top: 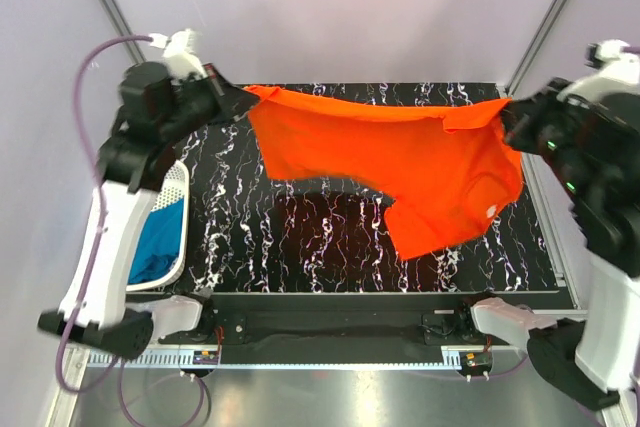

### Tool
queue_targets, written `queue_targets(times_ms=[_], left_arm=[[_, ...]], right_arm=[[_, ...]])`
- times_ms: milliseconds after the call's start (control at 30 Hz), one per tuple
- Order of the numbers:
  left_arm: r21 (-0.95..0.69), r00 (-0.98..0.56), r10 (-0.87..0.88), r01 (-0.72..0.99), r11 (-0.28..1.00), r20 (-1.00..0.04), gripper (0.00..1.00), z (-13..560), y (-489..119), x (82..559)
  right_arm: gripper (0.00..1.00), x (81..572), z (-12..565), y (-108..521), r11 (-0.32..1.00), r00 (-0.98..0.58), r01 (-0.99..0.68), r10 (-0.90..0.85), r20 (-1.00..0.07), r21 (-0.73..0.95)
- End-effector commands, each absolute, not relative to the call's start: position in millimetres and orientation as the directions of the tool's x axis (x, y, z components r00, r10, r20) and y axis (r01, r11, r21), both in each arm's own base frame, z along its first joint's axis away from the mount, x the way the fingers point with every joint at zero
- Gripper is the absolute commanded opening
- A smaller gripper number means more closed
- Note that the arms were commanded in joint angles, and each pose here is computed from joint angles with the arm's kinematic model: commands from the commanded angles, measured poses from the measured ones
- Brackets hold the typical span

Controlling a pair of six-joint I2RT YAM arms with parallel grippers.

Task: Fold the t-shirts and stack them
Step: Flatten the tshirt out

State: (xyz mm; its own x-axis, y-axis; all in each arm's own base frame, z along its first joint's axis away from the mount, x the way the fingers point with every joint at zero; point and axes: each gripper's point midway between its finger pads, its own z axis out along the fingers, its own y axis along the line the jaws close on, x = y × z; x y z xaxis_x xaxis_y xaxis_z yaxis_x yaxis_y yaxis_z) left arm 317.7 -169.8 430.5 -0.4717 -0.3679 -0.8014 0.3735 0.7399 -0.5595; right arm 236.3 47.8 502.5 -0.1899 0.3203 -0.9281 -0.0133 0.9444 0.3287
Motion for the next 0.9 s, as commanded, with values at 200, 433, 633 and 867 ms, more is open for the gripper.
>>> queue_targets(times_ms=[200,433,633,867], left_arm=[[-0.436,-0.193,-0.392,0.327,0.838,-0.899,0.00,506,-105,230],[-0.406,-0.050,-0.408,0.261,0.876,-0.912,0.00,545,-79,212],[-0.377,-0.213,-0.346,0.131,0.917,-0.914,0.00,481,-98,287],[-0.237,-0.423,-0.247,-0.078,0.968,-0.872,0.00,374,-85,391]], right_arm=[[0.00,140,597,40,0.897,0.083,-0.240,0.400,-0.913,0.371],[0.00,145,615,29,0.880,0.136,-0.190,0.462,-0.876,0.435],[0.00,260,567,54,0.916,-0.008,-0.072,0.396,-0.918,0.396],[0.00,394,446,75,0.965,-0.273,0.107,0.262,-0.926,0.241]])
